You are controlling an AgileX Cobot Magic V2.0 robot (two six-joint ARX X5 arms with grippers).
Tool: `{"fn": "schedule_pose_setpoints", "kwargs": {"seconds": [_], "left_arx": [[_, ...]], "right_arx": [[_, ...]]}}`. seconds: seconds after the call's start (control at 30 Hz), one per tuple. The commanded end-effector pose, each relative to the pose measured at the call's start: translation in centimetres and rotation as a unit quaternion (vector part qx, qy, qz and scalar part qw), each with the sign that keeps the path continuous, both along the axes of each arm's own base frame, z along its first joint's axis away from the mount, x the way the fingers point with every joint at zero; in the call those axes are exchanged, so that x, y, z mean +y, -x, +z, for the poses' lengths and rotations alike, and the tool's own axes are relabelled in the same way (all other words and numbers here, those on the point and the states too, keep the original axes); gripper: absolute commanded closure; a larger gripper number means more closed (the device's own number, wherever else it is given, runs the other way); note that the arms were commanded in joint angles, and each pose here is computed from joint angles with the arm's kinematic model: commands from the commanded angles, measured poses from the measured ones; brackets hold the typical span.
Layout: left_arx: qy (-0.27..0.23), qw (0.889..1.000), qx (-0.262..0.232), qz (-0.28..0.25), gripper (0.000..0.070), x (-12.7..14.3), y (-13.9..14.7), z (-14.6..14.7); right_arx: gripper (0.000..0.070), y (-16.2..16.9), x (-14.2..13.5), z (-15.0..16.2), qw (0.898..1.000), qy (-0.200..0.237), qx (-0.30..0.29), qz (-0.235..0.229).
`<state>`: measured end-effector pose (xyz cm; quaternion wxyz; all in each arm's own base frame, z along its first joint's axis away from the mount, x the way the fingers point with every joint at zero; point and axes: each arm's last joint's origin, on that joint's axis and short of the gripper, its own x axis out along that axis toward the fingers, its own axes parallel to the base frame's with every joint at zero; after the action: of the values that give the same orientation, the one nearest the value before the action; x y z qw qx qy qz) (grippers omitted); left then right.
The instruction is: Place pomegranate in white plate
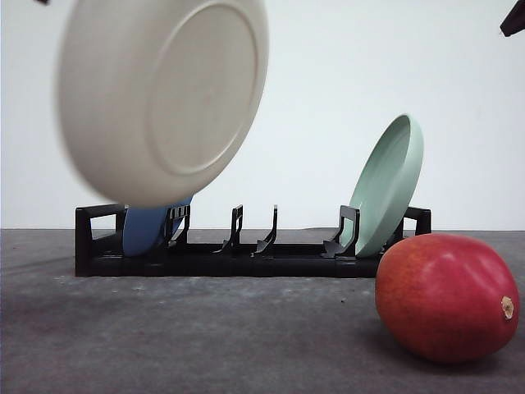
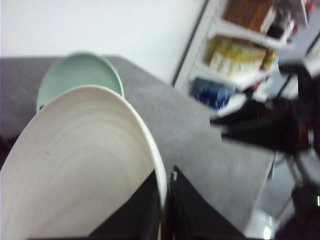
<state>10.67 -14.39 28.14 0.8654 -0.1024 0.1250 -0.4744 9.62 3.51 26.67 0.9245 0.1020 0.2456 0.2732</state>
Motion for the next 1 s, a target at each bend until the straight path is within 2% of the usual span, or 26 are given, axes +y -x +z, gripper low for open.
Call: {"fn": "schedule_pose_setpoints", "kwargs": {"seconds": [0.0, 0.13, 0.27, 0.43, 0.6, 0.87, 0.97], "left_arx": [[-0.034, 0.998, -0.040, -0.017, 0.0697, -0.2, 0.3, 0.1], [-0.103, 0.991, -0.074, -0.046, 0.0697, -0.6, 0.7, -0.9], [-0.172, 0.978, -0.097, -0.075, 0.0697, -1.5, 0.7, -2.2], [-0.246, 0.952, -0.139, -0.117, 0.0697, -3.1, 0.4, -4.0], [-0.319, 0.918, -0.171, -0.161, 0.0697, -4.7, 0.2, -6.2], [-0.410, 0.877, -0.199, -0.155, 0.0697, -6.6, 0.2, -9.0], [-0.428, 0.867, -0.199, -0.157, 0.0697, -7.0, 0.4, -9.7]], "right_arx": [[0.0166, 0.0, 0.0, 0.6, 1.000, -0.008, -0.007, 0.000], [0.0166, 0.0, 0.0, 0.6, 1.000, -0.008, -0.006, 0.000], [0.0166, 0.1, 0.0, 0.6, 1.000, -0.008, -0.005, 0.000], [0.0166, 0.1, 0.0, 0.6, 1.000, -0.007, -0.005, 0.000], [0.0166, 0.1, 0.0, 0.6, 1.000, -0.007, -0.005, 0.000], [0.0166, 0.1, 0.0, 0.6, 1.000, -0.007, -0.005, 0.000], [0.0166, 0.1, 0.0, 0.6, 1.000, -0.007, -0.005, 0.000]]}}
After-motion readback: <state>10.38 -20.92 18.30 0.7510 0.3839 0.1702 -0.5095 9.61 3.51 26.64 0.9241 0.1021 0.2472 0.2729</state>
